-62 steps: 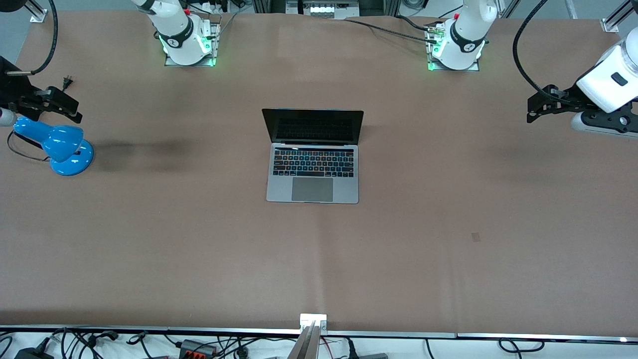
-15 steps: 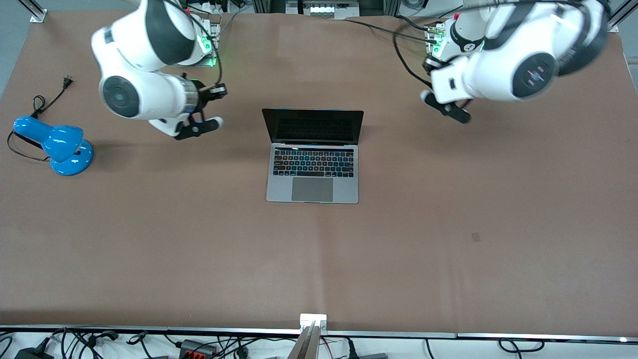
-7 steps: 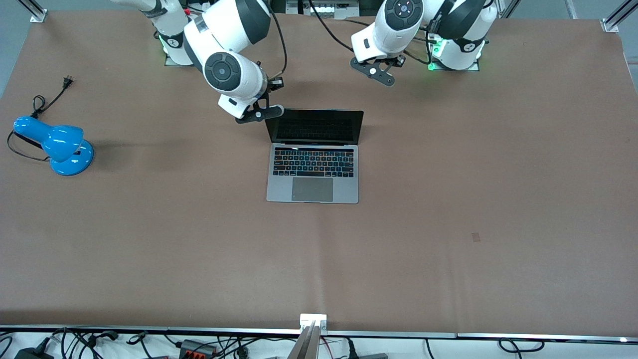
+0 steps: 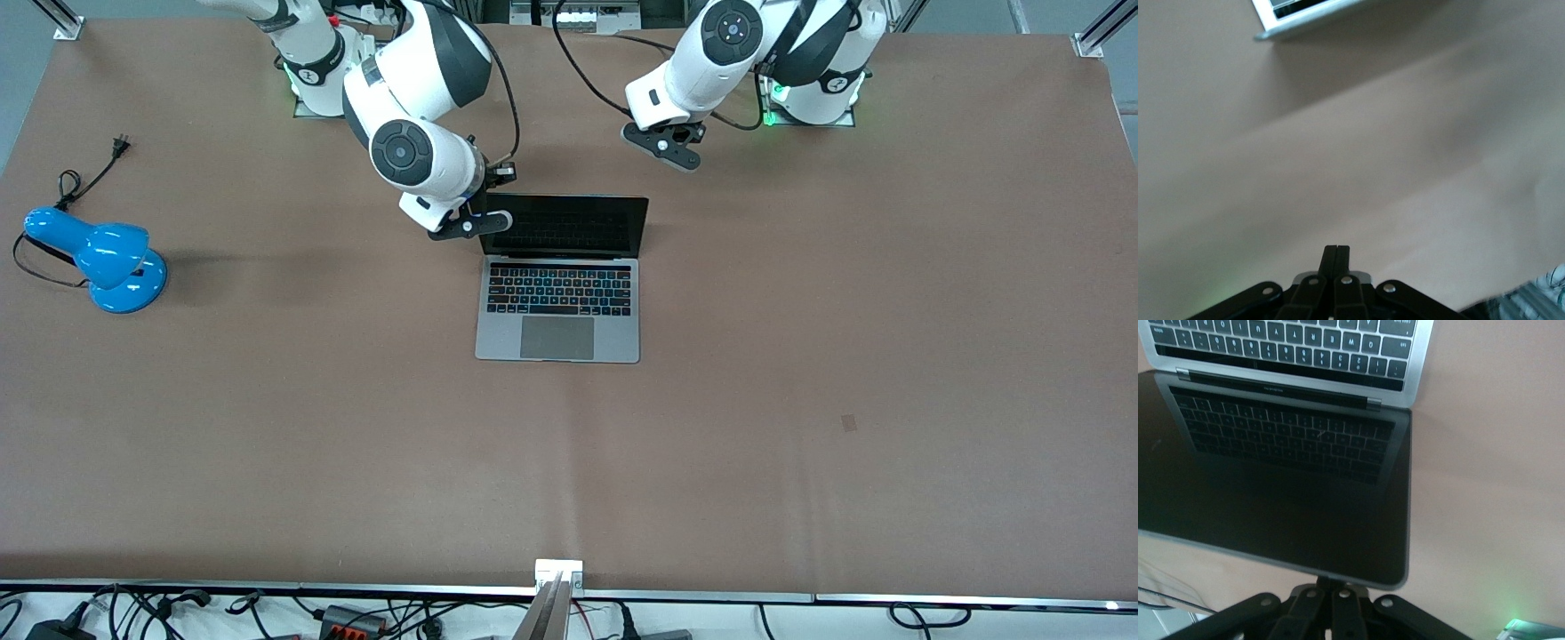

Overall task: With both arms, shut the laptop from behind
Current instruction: 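Push the screen down with both grippers toward the keyboard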

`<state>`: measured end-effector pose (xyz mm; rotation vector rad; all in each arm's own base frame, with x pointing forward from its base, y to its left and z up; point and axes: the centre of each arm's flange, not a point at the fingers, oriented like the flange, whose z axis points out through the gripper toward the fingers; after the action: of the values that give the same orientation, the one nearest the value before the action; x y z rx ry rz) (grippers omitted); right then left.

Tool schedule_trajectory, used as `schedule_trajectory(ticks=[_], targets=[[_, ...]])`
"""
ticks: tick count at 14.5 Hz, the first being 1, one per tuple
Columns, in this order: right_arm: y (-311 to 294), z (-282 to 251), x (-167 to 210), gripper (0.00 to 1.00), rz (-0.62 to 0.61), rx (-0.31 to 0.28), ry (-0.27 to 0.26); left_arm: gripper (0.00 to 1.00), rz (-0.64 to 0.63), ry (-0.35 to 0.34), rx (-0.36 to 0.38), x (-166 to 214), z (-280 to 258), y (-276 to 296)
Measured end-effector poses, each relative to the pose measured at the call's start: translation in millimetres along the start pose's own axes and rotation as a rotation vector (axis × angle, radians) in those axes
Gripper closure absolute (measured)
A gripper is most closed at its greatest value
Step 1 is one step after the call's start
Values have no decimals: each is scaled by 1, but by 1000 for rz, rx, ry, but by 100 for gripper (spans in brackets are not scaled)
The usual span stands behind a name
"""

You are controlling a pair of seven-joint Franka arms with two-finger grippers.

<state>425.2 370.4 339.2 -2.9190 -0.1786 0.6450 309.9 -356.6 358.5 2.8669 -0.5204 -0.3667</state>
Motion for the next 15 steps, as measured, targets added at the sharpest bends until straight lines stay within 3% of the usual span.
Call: schedule_trajectory(ticks=[15], targets=[[7, -37, 71, 99, 52, 59, 89, 99, 2, 372, -172, 80, 48, -35]])
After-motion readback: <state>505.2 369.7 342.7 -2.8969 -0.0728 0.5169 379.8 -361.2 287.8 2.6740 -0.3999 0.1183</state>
